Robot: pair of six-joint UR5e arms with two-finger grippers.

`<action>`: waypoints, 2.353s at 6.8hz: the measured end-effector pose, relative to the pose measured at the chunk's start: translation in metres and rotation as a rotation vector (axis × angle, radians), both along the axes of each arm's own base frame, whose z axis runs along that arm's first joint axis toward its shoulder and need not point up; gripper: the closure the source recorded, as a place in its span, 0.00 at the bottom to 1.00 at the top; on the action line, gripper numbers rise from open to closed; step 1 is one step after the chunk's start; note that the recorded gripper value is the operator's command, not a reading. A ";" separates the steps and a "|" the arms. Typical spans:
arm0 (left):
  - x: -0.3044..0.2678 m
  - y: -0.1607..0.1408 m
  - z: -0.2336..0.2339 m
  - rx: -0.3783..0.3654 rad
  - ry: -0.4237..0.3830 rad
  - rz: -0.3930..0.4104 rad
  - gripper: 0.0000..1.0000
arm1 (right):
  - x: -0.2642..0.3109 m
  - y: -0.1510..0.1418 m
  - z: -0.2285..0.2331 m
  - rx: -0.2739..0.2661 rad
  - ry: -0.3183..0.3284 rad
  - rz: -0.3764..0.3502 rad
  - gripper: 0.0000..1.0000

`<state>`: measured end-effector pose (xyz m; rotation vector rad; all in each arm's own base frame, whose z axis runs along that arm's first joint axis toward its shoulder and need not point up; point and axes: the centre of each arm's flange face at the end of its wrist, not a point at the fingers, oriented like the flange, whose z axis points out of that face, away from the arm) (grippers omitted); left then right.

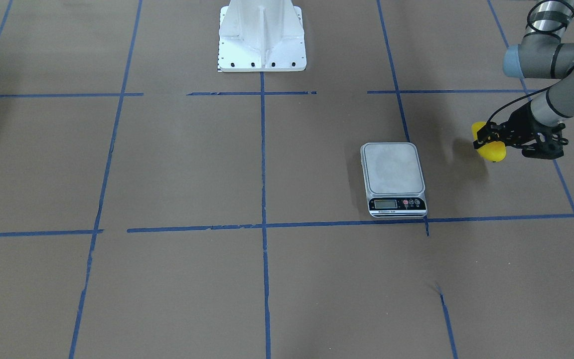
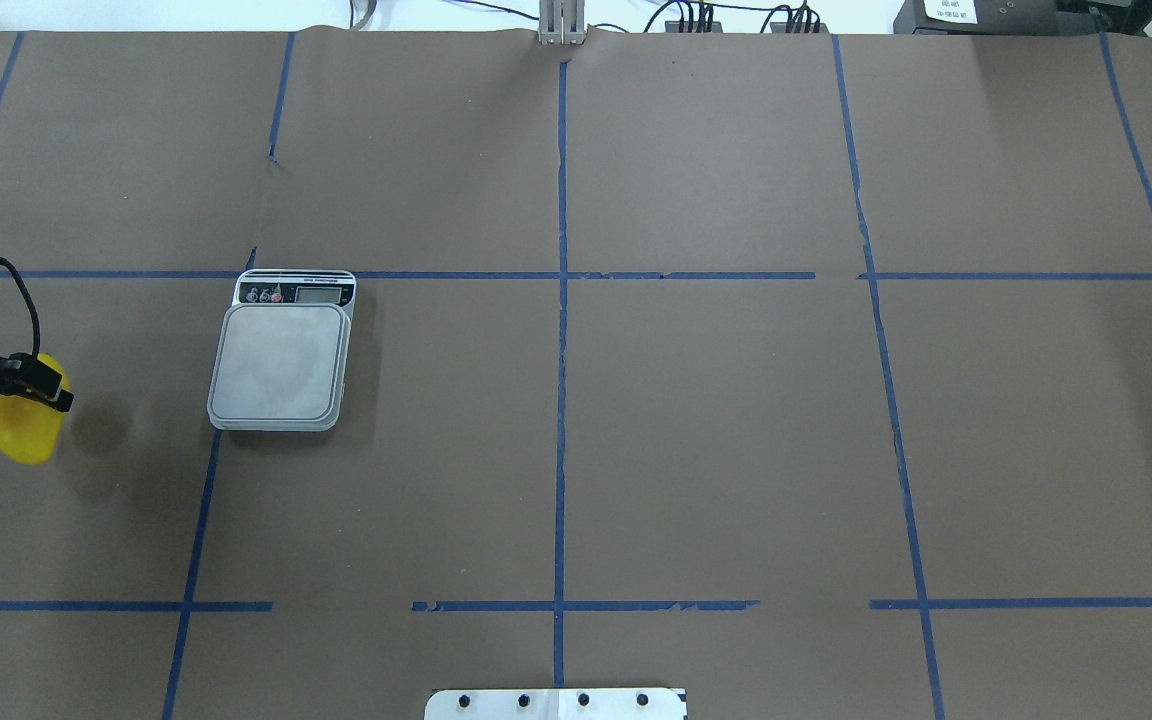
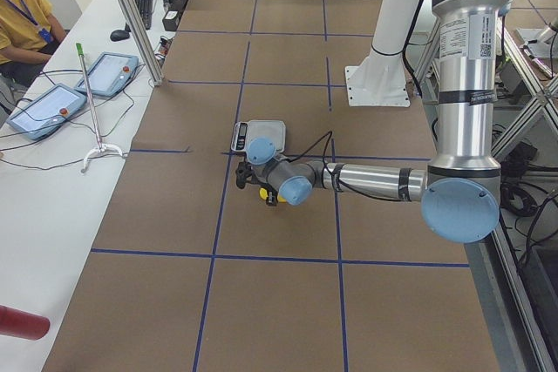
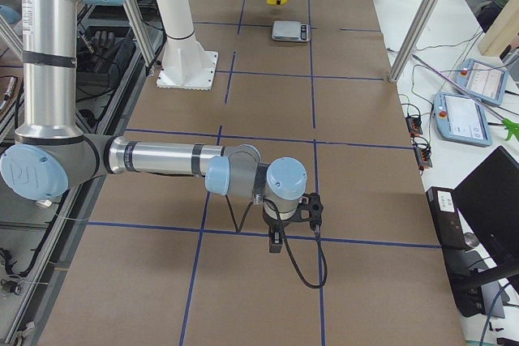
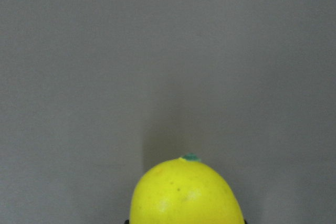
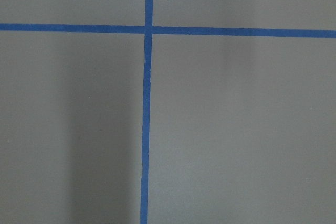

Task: Weigh mango
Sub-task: 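Lift the mango with the left gripper and carry it over the scale, then lower the mango onto the scale pan and open the left gripper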

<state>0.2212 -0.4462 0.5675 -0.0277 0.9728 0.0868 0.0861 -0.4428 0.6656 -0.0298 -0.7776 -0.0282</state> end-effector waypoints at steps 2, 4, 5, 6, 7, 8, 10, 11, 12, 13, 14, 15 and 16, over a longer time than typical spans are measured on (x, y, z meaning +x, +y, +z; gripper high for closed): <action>0.035 -0.041 -0.104 -0.014 0.010 -0.023 1.00 | 0.000 0.000 0.000 0.000 0.000 0.000 0.00; 0.095 -0.061 -0.170 -0.038 -0.013 -0.001 1.00 | 0.000 0.000 0.000 0.000 0.000 0.000 0.00; 0.125 -0.063 -0.180 -0.025 -0.043 0.007 1.00 | 0.000 0.000 0.000 0.000 0.000 0.000 0.00; 0.143 -0.064 -0.183 -0.013 -0.064 0.010 1.00 | 0.000 0.000 0.000 0.001 0.000 0.000 0.00; 0.150 -0.065 -0.184 -0.006 -0.072 0.012 1.00 | 0.000 0.000 0.000 0.000 0.000 0.000 0.00; 0.153 -0.065 -0.183 -0.004 -0.075 0.015 1.00 | 0.000 0.000 0.000 0.000 0.000 0.000 0.00; 0.166 -0.066 -0.170 -0.014 -0.083 0.030 1.00 | 0.000 0.000 0.000 0.000 0.000 0.000 0.00; 0.172 -0.065 -0.167 -0.012 -0.079 0.037 0.59 | 0.000 0.000 0.000 0.000 0.000 0.000 0.00; 0.175 -0.064 -0.165 -0.010 -0.077 0.041 0.01 | 0.000 0.000 0.000 0.000 0.000 0.000 0.00; 0.176 -0.063 -0.165 -0.009 -0.075 0.046 0.00 | 0.000 0.000 0.000 0.000 0.000 0.000 0.00; 0.175 -0.062 -0.165 -0.006 -0.072 0.047 0.00 | 0.000 0.000 0.000 0.000 0.000 0.000 0.00; 0.174 -0.061 -0.165 -0.007 -0.072 0.047 0.00 | 0.000 0.000 0.000 0.000 0.000 0.000 0.00; 0.174 -0.061 -0.165 -0.007 -0.071 0.047 0.00 | 0.000 0.000 0.000 0.000 0.000 0.000 0.00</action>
